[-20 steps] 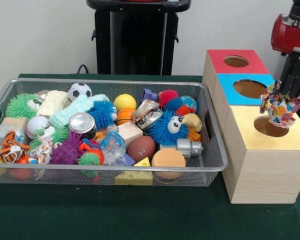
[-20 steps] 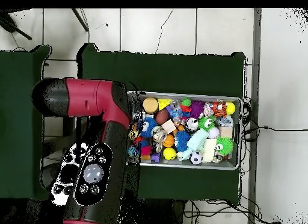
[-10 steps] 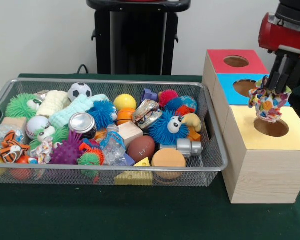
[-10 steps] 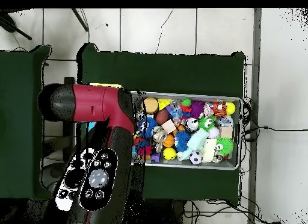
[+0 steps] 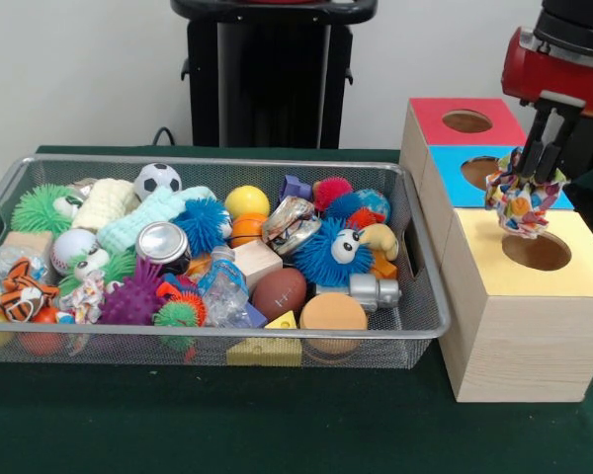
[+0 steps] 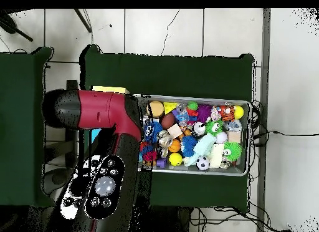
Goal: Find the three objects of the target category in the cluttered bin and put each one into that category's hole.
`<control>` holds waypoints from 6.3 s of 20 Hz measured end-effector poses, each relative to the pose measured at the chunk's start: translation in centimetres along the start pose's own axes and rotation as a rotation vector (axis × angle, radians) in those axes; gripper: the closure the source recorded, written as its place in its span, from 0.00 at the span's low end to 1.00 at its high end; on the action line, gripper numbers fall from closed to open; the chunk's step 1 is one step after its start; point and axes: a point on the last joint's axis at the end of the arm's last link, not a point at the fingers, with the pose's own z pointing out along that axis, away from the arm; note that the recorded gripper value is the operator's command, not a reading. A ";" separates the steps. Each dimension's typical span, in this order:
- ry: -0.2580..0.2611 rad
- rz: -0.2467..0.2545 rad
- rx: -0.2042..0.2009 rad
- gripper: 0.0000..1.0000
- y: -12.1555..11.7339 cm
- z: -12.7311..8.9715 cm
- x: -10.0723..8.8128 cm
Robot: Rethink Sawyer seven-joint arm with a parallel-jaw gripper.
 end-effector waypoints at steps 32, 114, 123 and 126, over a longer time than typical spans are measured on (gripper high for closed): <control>0.002 -0.006 0.000 1.00 0.4 0.1 0.3; -0.165 0.028 -0.080 0.00 2.6 1.0 -2.4; -0.201 0.004 -0.117 0.00 4.7 -4.6 -1.3; -0.207 0.006 -0.124 0.00 4.7 -5.3 -1.3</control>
